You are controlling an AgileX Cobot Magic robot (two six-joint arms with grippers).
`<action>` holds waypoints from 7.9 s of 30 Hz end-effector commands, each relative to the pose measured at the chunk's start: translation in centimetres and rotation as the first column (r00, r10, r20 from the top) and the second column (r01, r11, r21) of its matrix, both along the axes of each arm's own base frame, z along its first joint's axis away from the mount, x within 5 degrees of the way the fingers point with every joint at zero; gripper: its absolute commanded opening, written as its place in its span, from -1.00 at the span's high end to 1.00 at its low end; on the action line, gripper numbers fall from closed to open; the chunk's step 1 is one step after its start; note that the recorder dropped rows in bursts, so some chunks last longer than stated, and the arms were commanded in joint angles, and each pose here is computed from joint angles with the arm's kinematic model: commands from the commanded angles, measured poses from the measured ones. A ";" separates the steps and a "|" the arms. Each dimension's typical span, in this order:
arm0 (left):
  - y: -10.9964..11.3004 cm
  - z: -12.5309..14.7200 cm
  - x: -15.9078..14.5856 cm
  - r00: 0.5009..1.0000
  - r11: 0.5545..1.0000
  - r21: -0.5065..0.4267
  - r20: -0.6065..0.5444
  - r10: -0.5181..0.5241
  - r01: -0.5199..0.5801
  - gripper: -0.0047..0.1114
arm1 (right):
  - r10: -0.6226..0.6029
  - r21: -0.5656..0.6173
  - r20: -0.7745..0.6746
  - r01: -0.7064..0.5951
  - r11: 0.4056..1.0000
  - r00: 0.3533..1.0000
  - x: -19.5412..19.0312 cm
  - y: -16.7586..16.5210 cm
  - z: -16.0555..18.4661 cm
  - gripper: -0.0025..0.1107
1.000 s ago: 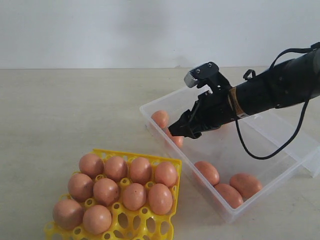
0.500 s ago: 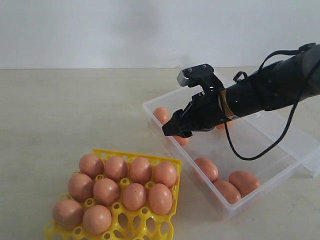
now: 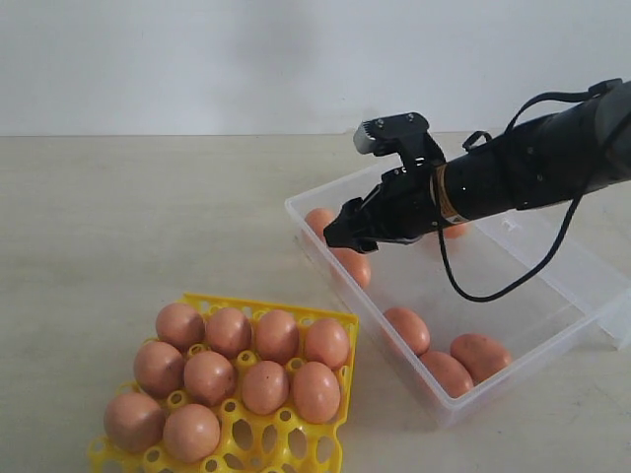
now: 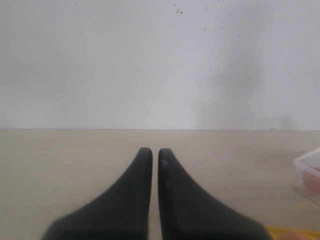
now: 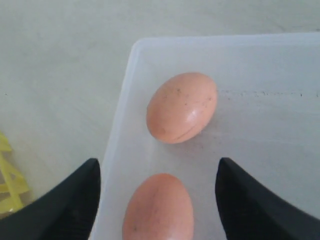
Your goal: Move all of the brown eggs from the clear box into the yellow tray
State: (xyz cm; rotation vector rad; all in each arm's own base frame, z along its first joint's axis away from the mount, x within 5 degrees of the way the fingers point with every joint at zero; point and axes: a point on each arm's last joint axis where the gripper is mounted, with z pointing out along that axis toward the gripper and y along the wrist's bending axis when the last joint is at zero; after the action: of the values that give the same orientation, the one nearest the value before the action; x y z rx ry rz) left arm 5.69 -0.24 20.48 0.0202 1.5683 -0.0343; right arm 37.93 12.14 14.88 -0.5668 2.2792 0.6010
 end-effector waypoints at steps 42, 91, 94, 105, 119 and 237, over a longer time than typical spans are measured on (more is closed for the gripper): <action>0.0 0.2 0.0 1.000 1.000 -0.010 0.011 0.002 -0.002 0.85 | -0.133 -0.038 -0.221 0.127 0.991 0.966 -1.6 -0.9 -4.2 -0.07; 0.0 0.2 0.0 1.000 1.000 -0.010 0.010 0.002 -0.001 0.85 | 0.346 -0.446 0.228 -0.218 0.868 0.910 1.0 -1.0 -2.6 -0.07; 0.0 0.2 0.0 1.000 1.000 -0.010 0.010 0.002 -0.001 0.85 | 0.364 -0.448 0.234 -0.232 0.864 0.902 1.0 -0.9 -2.6 -0.07; 0.0 0.2 0.0 1.000 1.000 -0.010 0.010 0.002 -0.001 0.85 | 0.250 -0.362 0.289 -0.136 0.922 0.924 1.6 -0.8 -2.0 -0.07; 0.0 0.1 0.0 1.000 1.000 -0.010 0.008 0.001 -0.001 0.85 | 0.016 -0.272 0.160 0.028 0.962 0.987 2.3 -1.4 -4.5 -0.06; 0.0 0.2 0.0 1.000 1.000 -0.010 0.012 0.002 -0.002 0.85 | 0.481 -0.011 0.242 -0.494 0.870 0.842 -21.2 8.5 -1.2 0.96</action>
State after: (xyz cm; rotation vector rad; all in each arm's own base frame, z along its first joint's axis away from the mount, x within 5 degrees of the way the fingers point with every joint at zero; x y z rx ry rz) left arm 5.69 -0.24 20.48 0.0202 1.5683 -0.0343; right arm 17.05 20.58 13.83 -1.0593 1.9281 0.8062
